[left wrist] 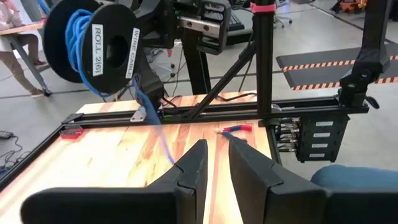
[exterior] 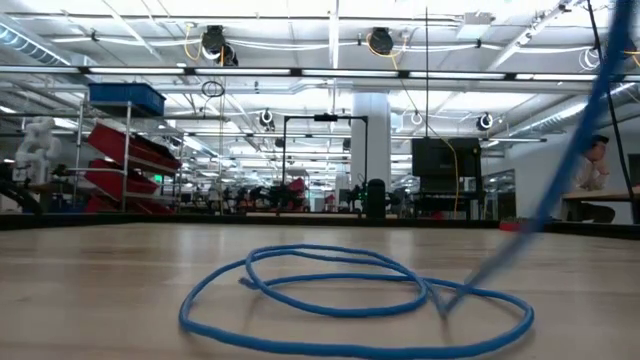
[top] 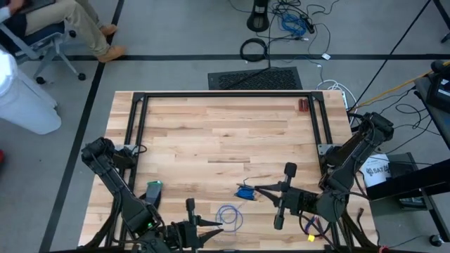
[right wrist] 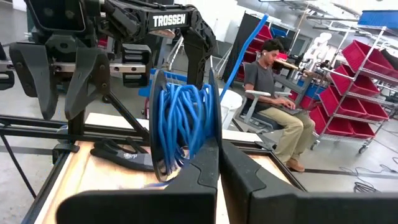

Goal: Coil cords
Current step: Coil the blue wire onto the spool

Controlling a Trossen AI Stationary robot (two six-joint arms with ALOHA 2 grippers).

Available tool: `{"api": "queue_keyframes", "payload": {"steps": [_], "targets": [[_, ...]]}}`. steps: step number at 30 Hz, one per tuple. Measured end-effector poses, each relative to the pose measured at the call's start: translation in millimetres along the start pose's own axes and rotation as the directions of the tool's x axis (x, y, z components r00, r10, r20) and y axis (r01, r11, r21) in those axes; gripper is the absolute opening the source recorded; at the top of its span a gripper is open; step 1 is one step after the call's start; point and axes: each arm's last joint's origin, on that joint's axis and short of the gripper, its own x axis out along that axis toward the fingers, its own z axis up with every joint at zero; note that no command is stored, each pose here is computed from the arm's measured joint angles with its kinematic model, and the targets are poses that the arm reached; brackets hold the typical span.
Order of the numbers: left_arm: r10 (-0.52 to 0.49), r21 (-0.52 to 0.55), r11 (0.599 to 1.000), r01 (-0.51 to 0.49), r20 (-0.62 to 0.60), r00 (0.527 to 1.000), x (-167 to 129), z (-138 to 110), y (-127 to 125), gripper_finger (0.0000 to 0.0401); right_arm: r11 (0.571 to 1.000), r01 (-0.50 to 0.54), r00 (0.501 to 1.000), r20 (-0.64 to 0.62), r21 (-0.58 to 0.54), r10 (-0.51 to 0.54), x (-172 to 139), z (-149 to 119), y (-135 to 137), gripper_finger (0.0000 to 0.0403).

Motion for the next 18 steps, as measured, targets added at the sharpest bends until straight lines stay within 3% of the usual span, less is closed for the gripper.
{"api": "queue_keyframes", "payload": {"steps": [14,18], "targets": [[0.045,0.022,0.999,-0.043,-0.118,0.992,17,-22,7,0.0073,1.0,0.017,0.999,0.028,-0.014,-0.016,-14,9,0,0.0],[-0.061,0.008,0.998,0.064,-0.185,0.981,39,-33,8,0.0078,1.0,0.009,0.999,0.034,-0.015,-0.008,-18,11,-2,0.0]]}}
